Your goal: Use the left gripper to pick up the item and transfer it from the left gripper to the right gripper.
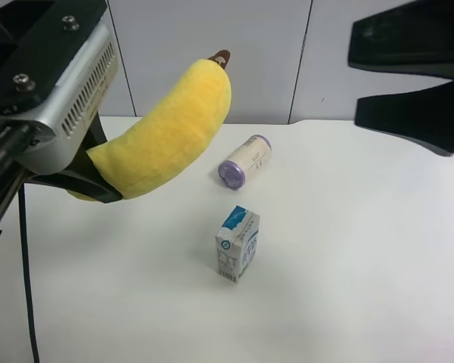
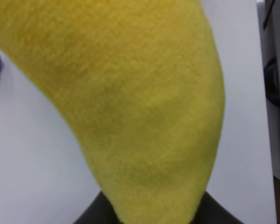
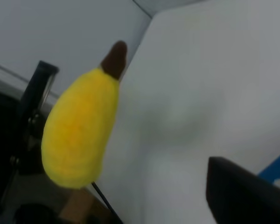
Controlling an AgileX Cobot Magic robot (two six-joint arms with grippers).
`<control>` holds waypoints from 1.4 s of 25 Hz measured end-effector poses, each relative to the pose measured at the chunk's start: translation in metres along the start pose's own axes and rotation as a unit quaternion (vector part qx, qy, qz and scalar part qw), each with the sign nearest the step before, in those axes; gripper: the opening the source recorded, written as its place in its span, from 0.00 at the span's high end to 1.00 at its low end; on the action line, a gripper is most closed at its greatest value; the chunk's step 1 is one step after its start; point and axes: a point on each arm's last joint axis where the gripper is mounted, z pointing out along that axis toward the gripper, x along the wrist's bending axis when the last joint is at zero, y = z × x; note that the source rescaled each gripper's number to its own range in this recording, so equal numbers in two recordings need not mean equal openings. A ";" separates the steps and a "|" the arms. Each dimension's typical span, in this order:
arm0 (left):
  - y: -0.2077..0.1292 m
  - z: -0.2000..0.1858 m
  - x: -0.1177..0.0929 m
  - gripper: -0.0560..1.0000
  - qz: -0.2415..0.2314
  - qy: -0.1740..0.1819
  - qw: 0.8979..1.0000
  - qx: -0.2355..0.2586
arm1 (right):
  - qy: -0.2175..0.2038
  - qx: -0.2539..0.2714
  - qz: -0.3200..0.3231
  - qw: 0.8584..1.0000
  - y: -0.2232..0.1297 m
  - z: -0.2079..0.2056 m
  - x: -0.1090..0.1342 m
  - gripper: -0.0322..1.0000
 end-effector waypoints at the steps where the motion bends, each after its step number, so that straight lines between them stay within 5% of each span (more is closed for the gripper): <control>1: 0.000 0.000 0.000 0.94 0.000 0.001 1.000 -0.001 | 0.010 0.013 0.009 1.000 0.001 0.009 -0.005 0.00; 7: 0.001 0.000 0.001 0.94 0.001 0.009 1.000 -0.006 | 0.082 0.072 0.028 0.994 0.000 0.058 -0.012 0.00; 17: 0.001 0.000 0.001 0.94 0.001 0.009 1.000 -0.006 | 0.097 0.103 0.024 0.990 -0.006 0.119 -0.012 0.01; 21: 0.001 0.000 0.001 0.94 0.001 0.009 1.000 -0.006 | 0.087 0.106 0.019 0.990 -0.008 0.128 -0.015 0.27; 26: 0.001 0.000 0.001 0.94 0.000 0.009 1.000 -0.006 | 0.078 0.102 0.019 0.991 -0.008 0.129 -0.017 0.92; 29: 0.001 0.000 0.002 0.93 -0.013 0.009 1.000 -0.006 | 0.071 0.099 0.019 0.992 -0.007 0.130 -0.018 0.97; 32: 0.001 0.000 0.002 0.73 -0.019 0.012 1.000 -0.007 | 0.065 0.096 0.019 0.993 -0.007 0.130 -0.019 0.97; 35: 0.003 0.000 0.004 0.24 -0.024 0.022 0.999 -0.014 | 0.055 0.092 0.018 0.994 -0.006 0.130 -0.021 0.97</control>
